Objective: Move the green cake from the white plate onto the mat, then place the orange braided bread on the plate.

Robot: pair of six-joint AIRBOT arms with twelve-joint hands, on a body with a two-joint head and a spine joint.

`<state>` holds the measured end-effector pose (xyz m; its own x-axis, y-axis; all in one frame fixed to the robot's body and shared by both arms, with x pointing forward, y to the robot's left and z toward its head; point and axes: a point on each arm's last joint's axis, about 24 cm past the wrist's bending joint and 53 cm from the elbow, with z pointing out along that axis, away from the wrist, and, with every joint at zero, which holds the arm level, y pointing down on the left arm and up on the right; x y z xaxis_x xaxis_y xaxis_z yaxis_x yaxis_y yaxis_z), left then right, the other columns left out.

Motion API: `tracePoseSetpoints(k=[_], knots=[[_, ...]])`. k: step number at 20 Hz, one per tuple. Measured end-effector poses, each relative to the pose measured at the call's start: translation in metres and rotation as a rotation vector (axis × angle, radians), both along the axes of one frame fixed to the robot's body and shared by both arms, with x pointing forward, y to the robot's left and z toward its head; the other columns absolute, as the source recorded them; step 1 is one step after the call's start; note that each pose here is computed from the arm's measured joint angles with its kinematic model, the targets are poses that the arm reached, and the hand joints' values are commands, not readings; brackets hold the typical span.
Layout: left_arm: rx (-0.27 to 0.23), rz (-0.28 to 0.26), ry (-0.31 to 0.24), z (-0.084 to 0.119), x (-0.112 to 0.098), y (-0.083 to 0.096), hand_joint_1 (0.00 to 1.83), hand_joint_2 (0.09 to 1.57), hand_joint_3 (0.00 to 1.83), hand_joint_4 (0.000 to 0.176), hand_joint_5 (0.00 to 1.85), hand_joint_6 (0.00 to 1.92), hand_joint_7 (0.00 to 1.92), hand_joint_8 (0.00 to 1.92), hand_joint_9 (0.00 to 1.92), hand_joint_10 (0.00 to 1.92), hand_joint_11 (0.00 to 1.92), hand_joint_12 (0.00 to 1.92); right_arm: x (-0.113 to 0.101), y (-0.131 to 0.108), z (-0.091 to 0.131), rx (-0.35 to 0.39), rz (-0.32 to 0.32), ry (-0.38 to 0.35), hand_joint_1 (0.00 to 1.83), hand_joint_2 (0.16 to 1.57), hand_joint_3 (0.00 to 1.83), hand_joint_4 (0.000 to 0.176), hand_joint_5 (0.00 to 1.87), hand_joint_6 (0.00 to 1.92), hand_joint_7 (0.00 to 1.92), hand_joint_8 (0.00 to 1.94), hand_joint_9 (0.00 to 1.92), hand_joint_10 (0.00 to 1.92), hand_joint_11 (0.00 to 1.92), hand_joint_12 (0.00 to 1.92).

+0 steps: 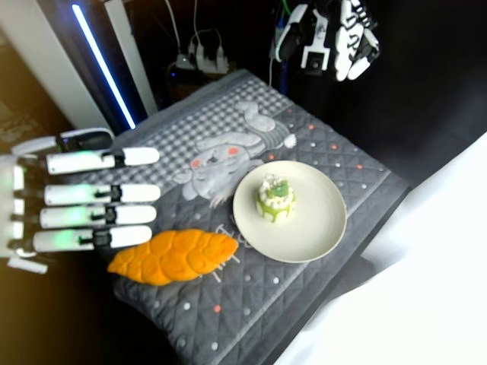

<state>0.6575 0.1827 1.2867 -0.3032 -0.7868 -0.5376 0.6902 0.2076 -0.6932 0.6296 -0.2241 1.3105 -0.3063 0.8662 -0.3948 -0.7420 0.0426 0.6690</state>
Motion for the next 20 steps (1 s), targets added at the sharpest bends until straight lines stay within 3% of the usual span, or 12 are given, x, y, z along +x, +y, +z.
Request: tracePoseSetpoints(k=[2,3,6,8,9,10,12,14,15,16,18,20], knots=[[0.032,-0.018,0.025,-0.011,0.001,-0.01,0.82,0.84,0.0,0.028,0.39,0.0,0.53,0.0,0.58,0.0,0.21,0.8,-0.002,0.003,0.0,0.002,0.011,-0.005,0.84,0.64,0.02,0.056,0.45,0.0,0.45,0.0,0.47,0.01,0.0,1.07],[0.062,-0.029,0.036,-0.016,0.001,-0.016,0.82,0.83,0.0,0.021,0.39,0.0,0.52,0.0,0.57,0.0,0.22,0.74,-0.002,0.003,-0.001,0.002,0.011,-0.004,0.86,0.64,0.01,0.053,0.45,0.0,0.44,0.0,0.47,0.01,0.0,1.07],[0.079,-0.031,0.04,-0.013,0.009,-0.018,0.83,0.82,0.0,0.034,0.35,0.0,0.45,0.0,0.48,0.0,0.23,0.59,-0.002,0.003,-0.001,0.004,0.012,-0.005,0.85,0.63,0.01,0.082,0.43,0.0,0.43,0.0,0.46,0.0,0.0,1.06],[0.09,-0.036,0.059,-0.015,0.017,-0.023,0.82,0.84,0.0,0.028,0.35,0.0,0.48,0.0,0.5,0.0,0.28,0.45,-0.002,0.005,-0.002,0.005,0.015,-0.002,0.86,0.63,0.01,0.078,0.43,0.0,0.43,0.0,0.46,0.0,0.0,1.06],[0.103,-0.05,0.076,-0.019,0.021,-0.028,0.82,0.86,0.01,0.021,0.36,0.0,0.48,0.0,0.51,0.0,0.3,0.43,-0.002,0.006,-0.002,0.007,0.016,-0.002,0.86,0.64,0.01,0.066,0.42,0.0,0.43,0.0,0.47,0.01,0.0,1.06],[0.123,-0.061,0.09,-0.023,0.025,-0.034,0.81,0.87,0.01,0.022,0.35,0.0,0.48,0.0,0.5,0.0,0.3,0.43,-0.003,0.007,-0.003,0.011,0.019,0.002,0.85,0.64,0.01,0.069,0.42,0.0,0.43,0.0,0.46,0.0,0.0,1.07],[0.156,-0.075,0.112,-0.026,0.035,-0.048,0.78,0.88,0.0,0.023,0.35,0.0,0.48,0.01,0.52,0.01,0.21,0.69,-0.004,0.009,-0.003,0.011,0.028,0.001,0.81,0.65,0.01,0.076,0.42,0.0,0.43,0.0,0.46,0.0,0.0,1.05],[0.195,-0.077,0.111,-0.022,0.047,-0.06,0.82,0.87,0.0,0.0,0.39,0.0,0.53,0.0,0.56,0.0,0.17,0.9,-0.005,0.01,-0.003,0.015,0.03,-0.002,0.77,0.66,0.01,0.096,0.38,0.0,0.39,0.0,0.41,0.0,0.0,0.95],[0.214,-0.079,0.113,-0.019,0.054,-0.066,0.84,0.89,0.0,0.0,0.4,0.0,0.51,0.01,0.56,0.0,0.2,0.84,-0.005,0.01,-0.003,0.017,0.029,-0.002,0.77,0.65,0.0,0.095,0.39,0.0,0.4,0.0,0.42,0.0,0.0,0.98],[0.24,-0.082,0.115,-0.016,0.06,-0.072,0.85,0.89,0.0,0.0,0.4,0.0,0.51,0.0,0.57,0.0,0.23,0.78,-0.005,0.009,-0.003,0.018,0.029,-0.003,0.78,0.64,0.0,0.111,0.39,0.0,0.4,0.0,0.42,0.0,0.0,0.99],[0.276,-0.08,0.117,-0.014,0.064,-0.082,0.88,0.87,0.0,0.004,0.4,0.0,0.49,0.0,0.54,0.0,0.29,0.67,-0.008,0.011,-0.002,0.027,0.037,-0.007,0.8,0.61,0.0,0.12,0.4,0.0,0.39,0.0,0.41,0.0,0.0,0.96],[0.326,-0.073,0.122,-0.021,0.065,-0.086,0.9,0.86,0.0,0.0,0.4,0.0,0.52,0.01,0.54,0.0,0.32,0.67,-0.01,0.012,-0.001,0.03,0.044,-0.016,0.83,0.6,0.0,0.142,0.41,0.0,0.39,0.0,0.4,0.0,0.0,0.93]])
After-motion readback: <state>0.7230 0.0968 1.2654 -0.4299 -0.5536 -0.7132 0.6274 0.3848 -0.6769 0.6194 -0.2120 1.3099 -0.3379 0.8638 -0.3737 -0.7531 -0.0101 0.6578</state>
